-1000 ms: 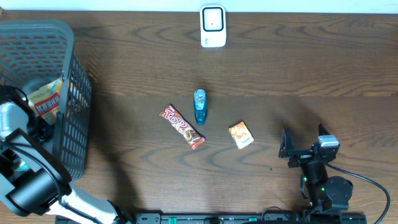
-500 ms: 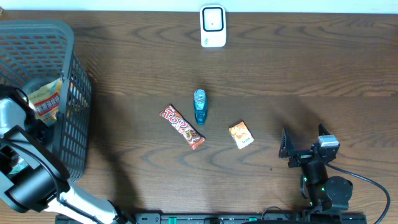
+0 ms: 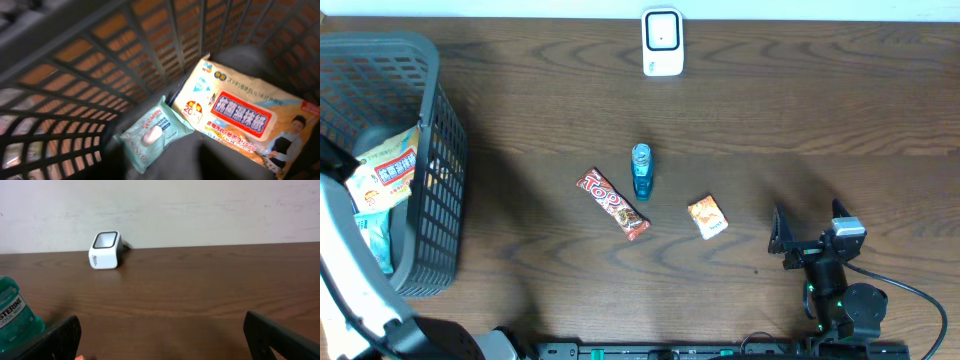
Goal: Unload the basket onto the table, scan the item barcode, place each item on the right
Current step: 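Reach into the basket and grasp the light-green wipes pack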
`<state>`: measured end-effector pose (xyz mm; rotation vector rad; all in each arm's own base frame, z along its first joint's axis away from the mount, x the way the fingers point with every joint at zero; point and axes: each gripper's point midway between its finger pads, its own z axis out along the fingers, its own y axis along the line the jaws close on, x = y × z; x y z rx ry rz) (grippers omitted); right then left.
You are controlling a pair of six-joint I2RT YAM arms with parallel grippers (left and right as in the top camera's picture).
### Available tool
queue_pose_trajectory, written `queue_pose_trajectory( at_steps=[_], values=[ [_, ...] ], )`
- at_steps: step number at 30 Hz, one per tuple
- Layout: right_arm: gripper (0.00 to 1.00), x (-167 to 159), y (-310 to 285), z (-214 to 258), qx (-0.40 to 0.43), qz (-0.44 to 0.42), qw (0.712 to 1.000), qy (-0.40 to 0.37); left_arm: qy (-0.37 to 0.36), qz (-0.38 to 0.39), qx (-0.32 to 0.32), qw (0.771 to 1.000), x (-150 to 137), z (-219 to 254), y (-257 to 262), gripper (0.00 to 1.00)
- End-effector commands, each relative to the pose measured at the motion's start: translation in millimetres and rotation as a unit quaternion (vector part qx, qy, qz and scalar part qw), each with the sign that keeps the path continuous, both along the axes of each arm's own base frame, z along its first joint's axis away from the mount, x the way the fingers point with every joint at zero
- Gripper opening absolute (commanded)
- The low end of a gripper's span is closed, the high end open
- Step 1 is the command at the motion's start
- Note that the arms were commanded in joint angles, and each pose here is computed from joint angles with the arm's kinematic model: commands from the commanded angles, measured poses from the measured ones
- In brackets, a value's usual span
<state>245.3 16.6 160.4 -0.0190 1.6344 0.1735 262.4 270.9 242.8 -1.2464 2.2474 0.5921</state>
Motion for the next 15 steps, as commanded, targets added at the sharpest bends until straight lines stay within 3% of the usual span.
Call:
queue_pose_trajectory(
  at_steps=[1,2,5,15],
  values=[
    [0.99,-0.2,2.0,-1.7,-0.004,0.005,1.000,0.002,0.045,-0.001,-0.028,0.999,-6.6,-27.7,-1.3,0.82],
    [0.99,-0.2,2.0,-1.7,-0.004,0.005,1.000,0.002,0.059,-0.008,-0.033,0.998,-8.0,-35.8,-2.4,0.89],
    [0.99,-0.2,2.0,-1.7,-0.004,0.005,1.000,0.002,0.104,-0.014,-0.062,0.993,-16.3,-73.1,-6.0,0.93],
    [0.99,-0.2,2.0,-1.7,-0.004,0.005,1.000,0.002,0.202,-0.046,-0.123,0.971,-23.1,-165.8,-10.3,0.88]
  ],
)
